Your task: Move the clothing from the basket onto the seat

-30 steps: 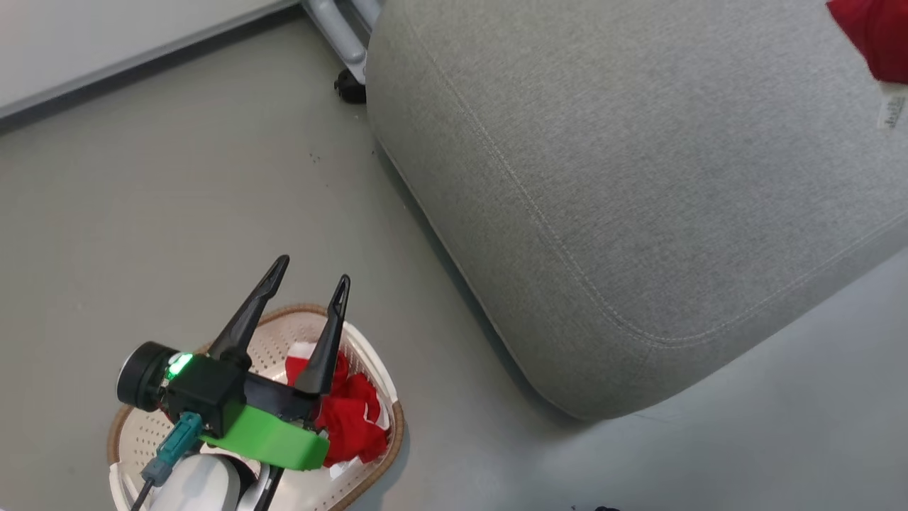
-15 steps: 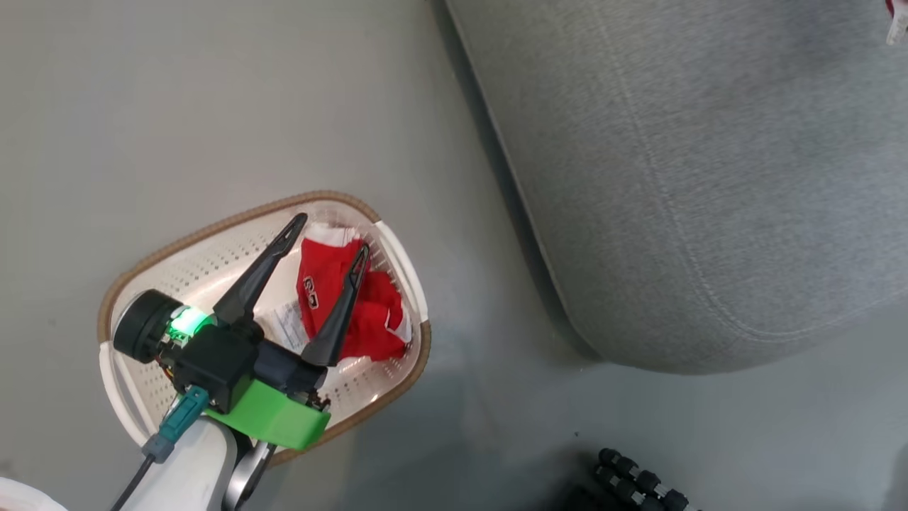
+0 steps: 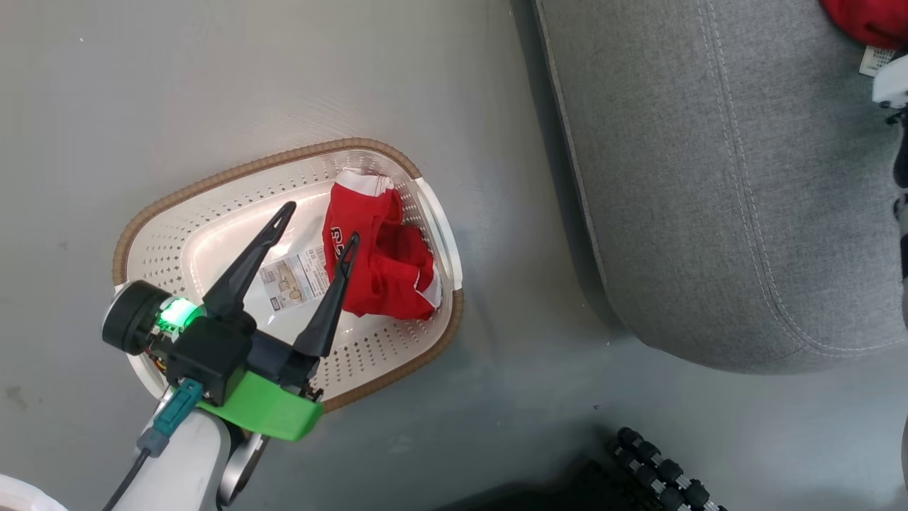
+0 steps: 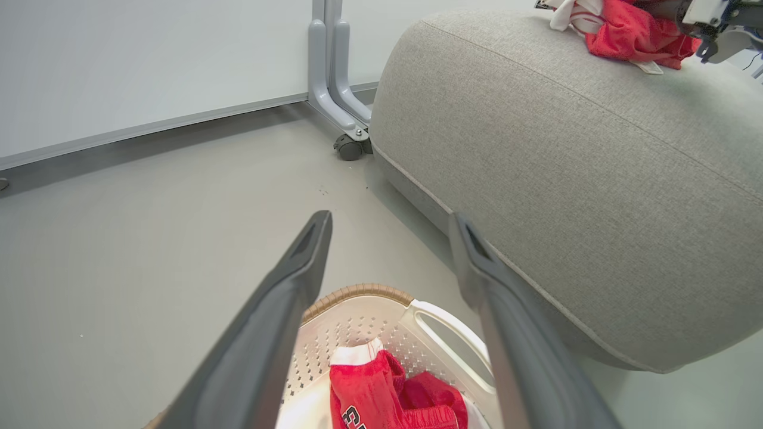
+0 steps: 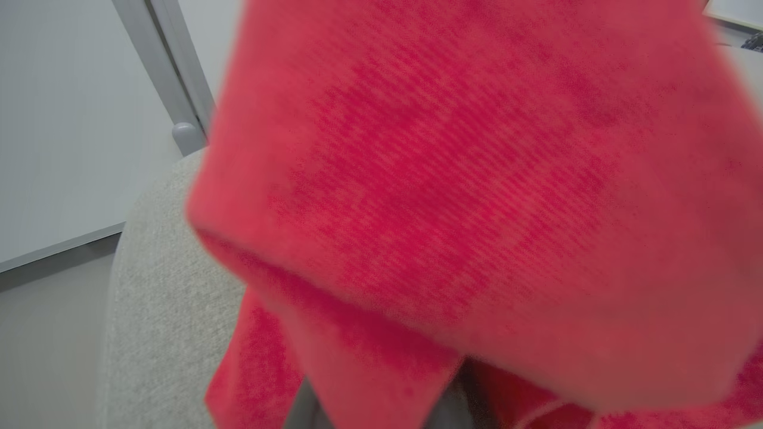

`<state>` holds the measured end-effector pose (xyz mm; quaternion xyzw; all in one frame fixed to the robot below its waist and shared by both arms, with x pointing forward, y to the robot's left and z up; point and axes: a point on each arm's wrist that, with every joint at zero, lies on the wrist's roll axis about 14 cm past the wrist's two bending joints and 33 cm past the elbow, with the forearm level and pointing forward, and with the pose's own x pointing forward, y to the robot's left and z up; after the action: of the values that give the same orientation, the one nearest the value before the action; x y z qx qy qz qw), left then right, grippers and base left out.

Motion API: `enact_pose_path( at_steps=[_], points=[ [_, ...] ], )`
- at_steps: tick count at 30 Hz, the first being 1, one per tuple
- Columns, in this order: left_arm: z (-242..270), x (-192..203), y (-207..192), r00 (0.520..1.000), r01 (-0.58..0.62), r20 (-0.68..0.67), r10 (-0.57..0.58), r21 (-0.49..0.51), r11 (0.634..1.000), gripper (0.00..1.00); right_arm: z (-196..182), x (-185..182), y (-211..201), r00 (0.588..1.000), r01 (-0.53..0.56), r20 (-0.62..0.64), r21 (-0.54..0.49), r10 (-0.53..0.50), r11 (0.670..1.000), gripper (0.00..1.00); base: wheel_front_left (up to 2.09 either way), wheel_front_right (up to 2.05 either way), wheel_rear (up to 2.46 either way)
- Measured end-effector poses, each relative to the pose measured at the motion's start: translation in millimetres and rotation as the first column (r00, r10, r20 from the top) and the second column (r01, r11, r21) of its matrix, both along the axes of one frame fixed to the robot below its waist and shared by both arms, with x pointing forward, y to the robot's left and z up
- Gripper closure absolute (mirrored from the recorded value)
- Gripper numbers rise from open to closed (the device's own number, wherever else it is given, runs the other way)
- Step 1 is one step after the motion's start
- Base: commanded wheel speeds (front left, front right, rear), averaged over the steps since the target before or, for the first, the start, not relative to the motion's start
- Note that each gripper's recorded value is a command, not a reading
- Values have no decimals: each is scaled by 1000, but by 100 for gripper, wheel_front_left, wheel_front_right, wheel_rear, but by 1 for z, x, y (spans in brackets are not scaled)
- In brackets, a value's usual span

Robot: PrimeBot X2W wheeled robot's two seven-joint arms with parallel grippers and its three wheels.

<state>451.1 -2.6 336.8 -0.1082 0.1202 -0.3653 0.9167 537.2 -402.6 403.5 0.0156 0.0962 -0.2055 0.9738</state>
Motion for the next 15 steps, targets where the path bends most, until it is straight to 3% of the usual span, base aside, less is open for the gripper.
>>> enact_pose_path(
  at_steps=[2,3,4,15],
  points=[
    [-2,-2,-1,1000,5,-4,-5,2,1000,0,-12,-1,6,1000,0,-25,34,1,999,100,0,0,0],
    [-1,-1,-2,1000,4,-4,-4,0,1000,0,-13,0,8,999,-11,-36,31,13,999,37,0,0,0],
    [-1,-1,-2,1000,3,-3,-3,-1,1000,0,-9,1,7,999,-15,-31,23,16,1000,0,0,0,0],
    [28,1,-14,999,-7,32,8,-41,999,0,23,-15,-1,1000,-18,1,10,18,1000,0,0,0,0]
  ],
)
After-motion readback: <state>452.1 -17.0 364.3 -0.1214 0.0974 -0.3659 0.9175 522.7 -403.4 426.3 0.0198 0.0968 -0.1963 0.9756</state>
